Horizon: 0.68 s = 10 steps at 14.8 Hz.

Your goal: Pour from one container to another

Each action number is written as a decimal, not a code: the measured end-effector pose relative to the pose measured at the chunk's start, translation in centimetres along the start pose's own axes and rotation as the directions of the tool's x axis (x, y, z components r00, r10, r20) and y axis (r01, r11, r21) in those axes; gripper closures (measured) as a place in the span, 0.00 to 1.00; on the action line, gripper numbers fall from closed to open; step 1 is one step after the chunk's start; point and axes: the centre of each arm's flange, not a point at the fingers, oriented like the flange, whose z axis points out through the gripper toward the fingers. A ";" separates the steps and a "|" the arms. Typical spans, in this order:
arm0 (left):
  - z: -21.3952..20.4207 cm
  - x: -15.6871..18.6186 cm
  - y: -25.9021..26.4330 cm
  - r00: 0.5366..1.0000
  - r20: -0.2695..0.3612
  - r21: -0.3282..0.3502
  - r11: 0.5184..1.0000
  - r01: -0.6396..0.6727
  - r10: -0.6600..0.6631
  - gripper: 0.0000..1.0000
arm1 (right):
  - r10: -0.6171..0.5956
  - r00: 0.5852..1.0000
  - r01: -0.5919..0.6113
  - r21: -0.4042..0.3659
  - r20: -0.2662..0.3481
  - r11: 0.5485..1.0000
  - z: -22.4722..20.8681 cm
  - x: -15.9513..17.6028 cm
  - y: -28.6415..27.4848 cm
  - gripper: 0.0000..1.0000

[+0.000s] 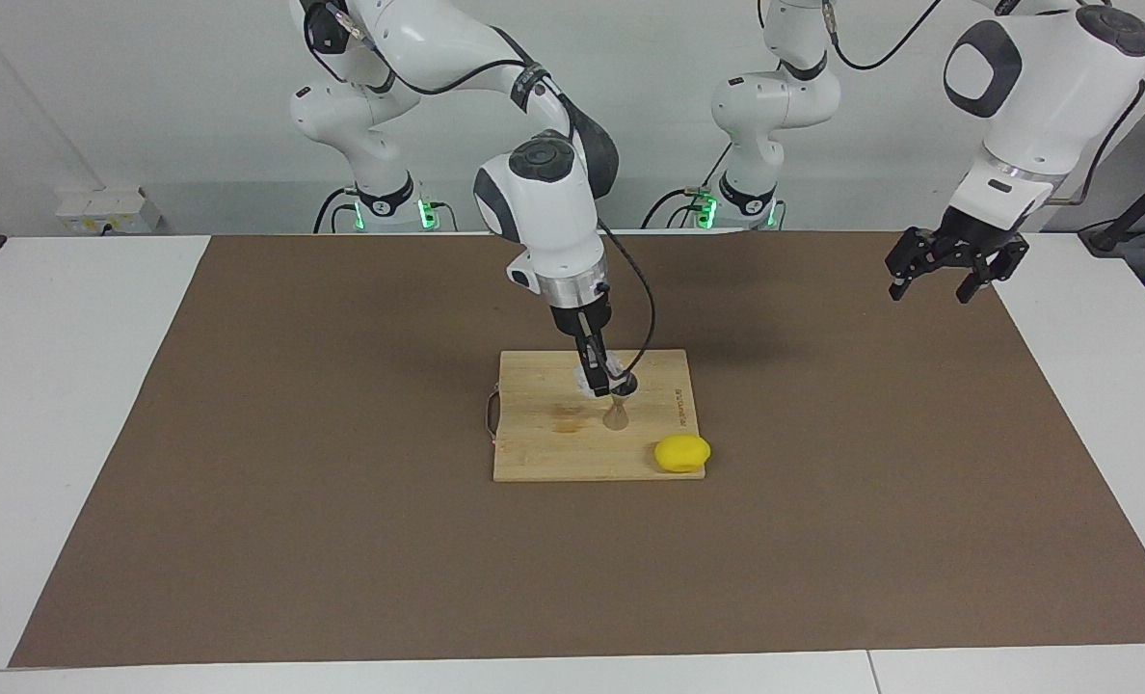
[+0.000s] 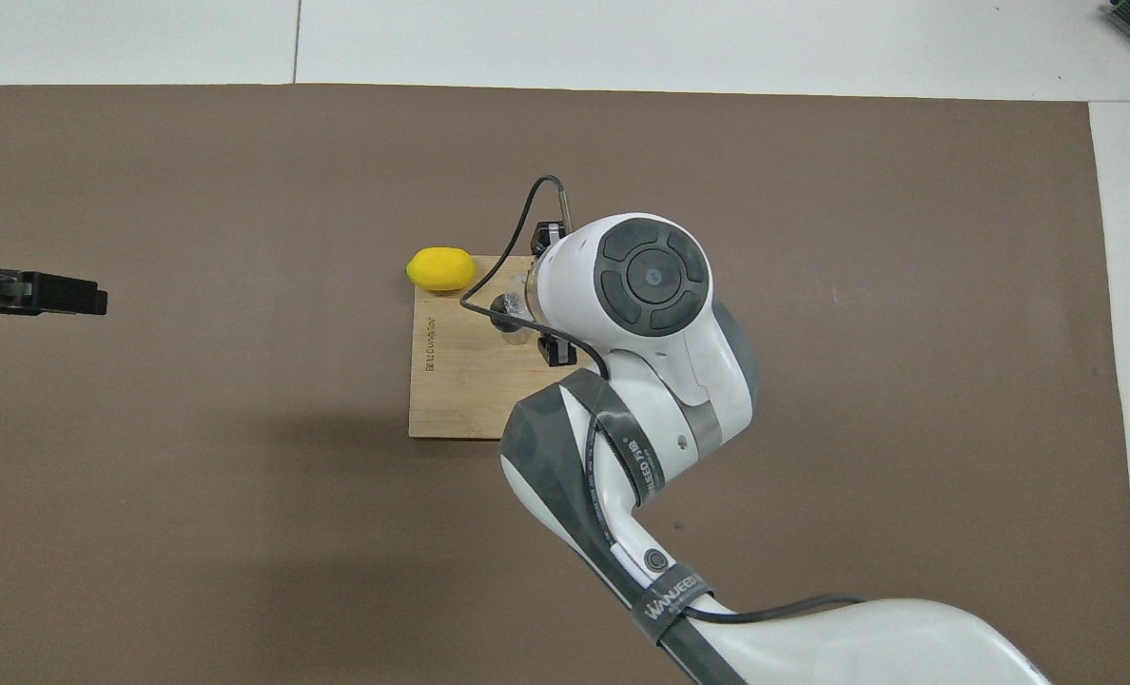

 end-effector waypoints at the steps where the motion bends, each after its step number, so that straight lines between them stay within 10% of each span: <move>1: 0.5 0.3 -0.1 1.000 0.000 0.000 1.000 0.001 -0.001 0.00 | -0.008 1.000 0.008 0.002 -0.008 1.000 0.0 0.0 0.0 0.49; 10: 2.8 0.9 -0.1 0.999 0.024 -0.003 0.999 0.042 -0.042 0.00 | -0.035 0.999 0.036 0.011 -0.028 0.999 0.0 -0.5 0.3 0.49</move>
